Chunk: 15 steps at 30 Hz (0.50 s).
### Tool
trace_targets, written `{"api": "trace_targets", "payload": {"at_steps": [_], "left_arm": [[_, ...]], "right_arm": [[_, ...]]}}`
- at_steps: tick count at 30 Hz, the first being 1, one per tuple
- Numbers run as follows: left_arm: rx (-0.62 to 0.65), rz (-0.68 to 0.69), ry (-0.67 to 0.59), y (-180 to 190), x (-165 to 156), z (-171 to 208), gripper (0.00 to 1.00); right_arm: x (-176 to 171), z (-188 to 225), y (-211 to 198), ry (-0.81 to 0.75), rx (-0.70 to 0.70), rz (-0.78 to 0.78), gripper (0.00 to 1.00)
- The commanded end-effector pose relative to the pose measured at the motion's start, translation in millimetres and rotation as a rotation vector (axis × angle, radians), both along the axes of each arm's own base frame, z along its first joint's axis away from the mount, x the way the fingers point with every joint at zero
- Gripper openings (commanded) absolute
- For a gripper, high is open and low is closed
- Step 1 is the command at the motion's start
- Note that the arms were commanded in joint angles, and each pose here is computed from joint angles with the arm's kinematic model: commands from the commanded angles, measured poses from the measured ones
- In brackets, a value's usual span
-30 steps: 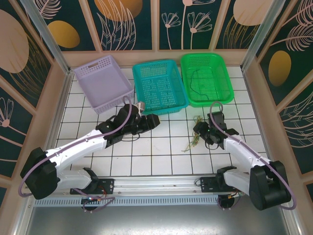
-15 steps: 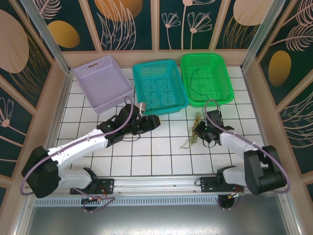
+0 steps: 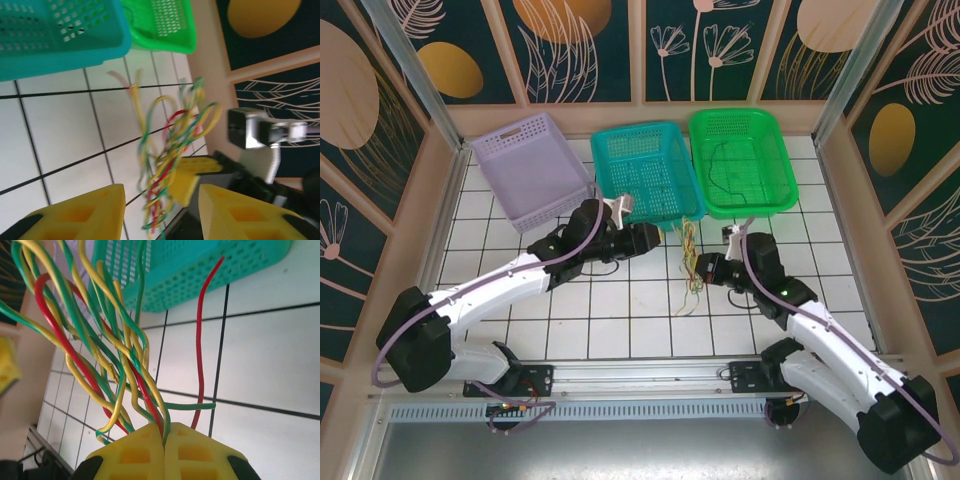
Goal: Untangle the cables
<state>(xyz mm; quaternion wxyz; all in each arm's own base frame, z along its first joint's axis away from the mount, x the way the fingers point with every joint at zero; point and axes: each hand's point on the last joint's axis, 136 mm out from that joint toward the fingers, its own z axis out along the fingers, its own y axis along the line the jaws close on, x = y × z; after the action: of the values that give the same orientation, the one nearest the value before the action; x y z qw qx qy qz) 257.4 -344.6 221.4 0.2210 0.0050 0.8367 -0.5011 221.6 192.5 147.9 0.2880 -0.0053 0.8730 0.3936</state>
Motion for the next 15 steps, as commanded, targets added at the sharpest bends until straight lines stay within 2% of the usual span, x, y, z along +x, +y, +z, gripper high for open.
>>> {"api": "trace_targets", "payload": {"at_steps": [1,3,6,8,12,15], "left_arm": [[-0.072,-0.052,-0.057,-16,1,25,0.36],[-0.036,-0.042,-0.045,-15,3,15,0.38],[0.090,0.046,0.000,3,11,-14,0.53],[0.123,0.105,0.021,12,16,-20,0.55],[0.039,0.183,0.094,15,22,-16,0.58],[-0.079,0.181,0.109,6,24,0,0.58]], "right_arm": [[-4,20,24,-0.041,0.065,0.148,0.00],[-5,27,32,-0.036,0.100,0.184,0.00],[-5,35,38,-0.034,0.131,0.211,0.00],[-5,38,39,-0.030,0.148,0.217,0.00],[-11,44,44,-0.013,0.217,0.251,0.00],[-13,48,46,-0.001,0.271,0.262,0.00]]}}
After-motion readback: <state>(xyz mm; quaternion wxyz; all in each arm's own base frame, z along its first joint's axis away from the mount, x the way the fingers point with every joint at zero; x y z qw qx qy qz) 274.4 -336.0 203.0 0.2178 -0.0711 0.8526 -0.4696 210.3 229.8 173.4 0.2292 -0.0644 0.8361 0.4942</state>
